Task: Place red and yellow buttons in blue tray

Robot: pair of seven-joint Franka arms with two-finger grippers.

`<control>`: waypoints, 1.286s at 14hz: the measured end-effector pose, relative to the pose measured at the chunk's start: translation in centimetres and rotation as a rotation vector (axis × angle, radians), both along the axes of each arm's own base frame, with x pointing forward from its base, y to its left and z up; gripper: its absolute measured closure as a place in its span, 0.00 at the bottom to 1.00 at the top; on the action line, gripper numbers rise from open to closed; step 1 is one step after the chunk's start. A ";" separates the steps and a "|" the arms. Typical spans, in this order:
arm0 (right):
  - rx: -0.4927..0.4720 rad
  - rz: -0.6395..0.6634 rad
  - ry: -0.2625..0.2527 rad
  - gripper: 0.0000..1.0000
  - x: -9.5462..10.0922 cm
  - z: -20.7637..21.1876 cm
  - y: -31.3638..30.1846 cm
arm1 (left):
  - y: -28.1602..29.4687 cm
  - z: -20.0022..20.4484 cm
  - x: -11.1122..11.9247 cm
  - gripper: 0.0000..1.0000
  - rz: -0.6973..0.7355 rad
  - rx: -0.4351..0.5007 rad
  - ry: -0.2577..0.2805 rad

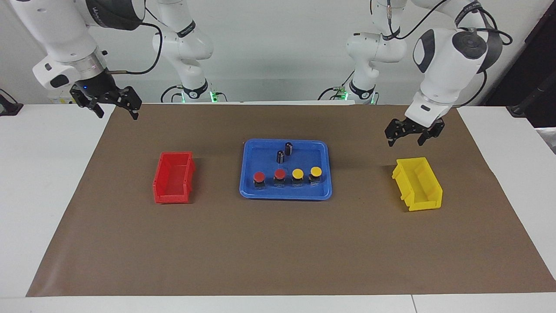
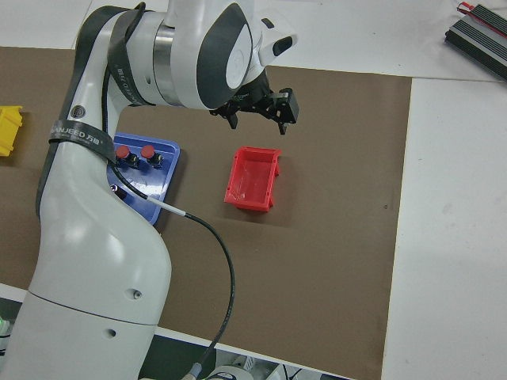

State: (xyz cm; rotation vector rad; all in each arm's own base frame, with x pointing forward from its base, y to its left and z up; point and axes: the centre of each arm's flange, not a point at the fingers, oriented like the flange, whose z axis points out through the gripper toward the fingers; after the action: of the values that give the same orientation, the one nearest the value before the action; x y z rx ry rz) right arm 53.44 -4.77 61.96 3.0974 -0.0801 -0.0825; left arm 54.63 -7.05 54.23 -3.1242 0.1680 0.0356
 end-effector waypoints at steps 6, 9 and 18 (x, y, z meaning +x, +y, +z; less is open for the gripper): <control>0.000 0.000 0.000 0.00 0.0 0.0 0.0 | 6.3 4.5 -1.1 0.00 -0.017 -0.008 0.003; 0.000 0.000 0.000 0.00 0.0 0.0 0.0 | 7.7 4.9 -1.6 0.00 -0.001 -0.010 0.013; 0.000 0.000 0.000 0.00 0.0 0.0 0.0 | 9.4 5.2 -1.9 0.00 -0.005 -0.012 0.011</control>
State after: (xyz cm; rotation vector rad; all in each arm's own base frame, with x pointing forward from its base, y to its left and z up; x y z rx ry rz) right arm 53.43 -4.76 61.98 3.0973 -0.0801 -0.0820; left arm 52.77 2.31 59.42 -3.1361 0.1766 0.0526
